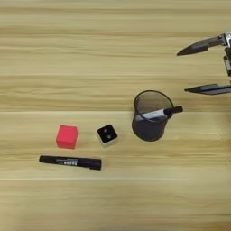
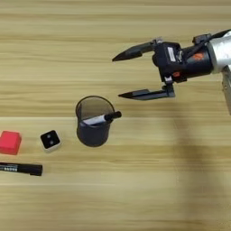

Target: Move the objects on the table

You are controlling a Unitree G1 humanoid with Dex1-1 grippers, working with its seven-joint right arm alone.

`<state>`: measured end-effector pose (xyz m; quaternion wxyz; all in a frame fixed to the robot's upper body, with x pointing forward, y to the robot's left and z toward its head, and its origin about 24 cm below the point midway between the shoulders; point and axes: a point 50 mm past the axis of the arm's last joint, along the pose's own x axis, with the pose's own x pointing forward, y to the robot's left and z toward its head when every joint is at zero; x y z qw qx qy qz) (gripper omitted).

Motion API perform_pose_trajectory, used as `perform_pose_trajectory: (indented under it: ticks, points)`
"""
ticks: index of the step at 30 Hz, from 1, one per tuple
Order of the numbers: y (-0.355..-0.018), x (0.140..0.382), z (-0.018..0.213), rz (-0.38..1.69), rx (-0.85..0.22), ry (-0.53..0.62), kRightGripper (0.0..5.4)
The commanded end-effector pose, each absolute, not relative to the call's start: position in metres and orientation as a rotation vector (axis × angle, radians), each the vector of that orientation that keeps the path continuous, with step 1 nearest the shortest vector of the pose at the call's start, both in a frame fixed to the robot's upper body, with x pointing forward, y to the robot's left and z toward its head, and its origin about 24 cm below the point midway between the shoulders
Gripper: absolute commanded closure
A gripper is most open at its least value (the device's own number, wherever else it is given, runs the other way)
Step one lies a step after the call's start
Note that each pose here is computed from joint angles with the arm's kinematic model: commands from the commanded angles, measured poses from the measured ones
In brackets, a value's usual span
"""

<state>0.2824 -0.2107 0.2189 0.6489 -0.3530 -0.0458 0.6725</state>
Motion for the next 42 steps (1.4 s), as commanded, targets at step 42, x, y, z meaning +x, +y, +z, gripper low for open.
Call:
perform_pose_trajectory:
  ticks: [42]
  points:
    - [-0.117,0.202,0.150,1.488,-0.299,0.034,0.04]
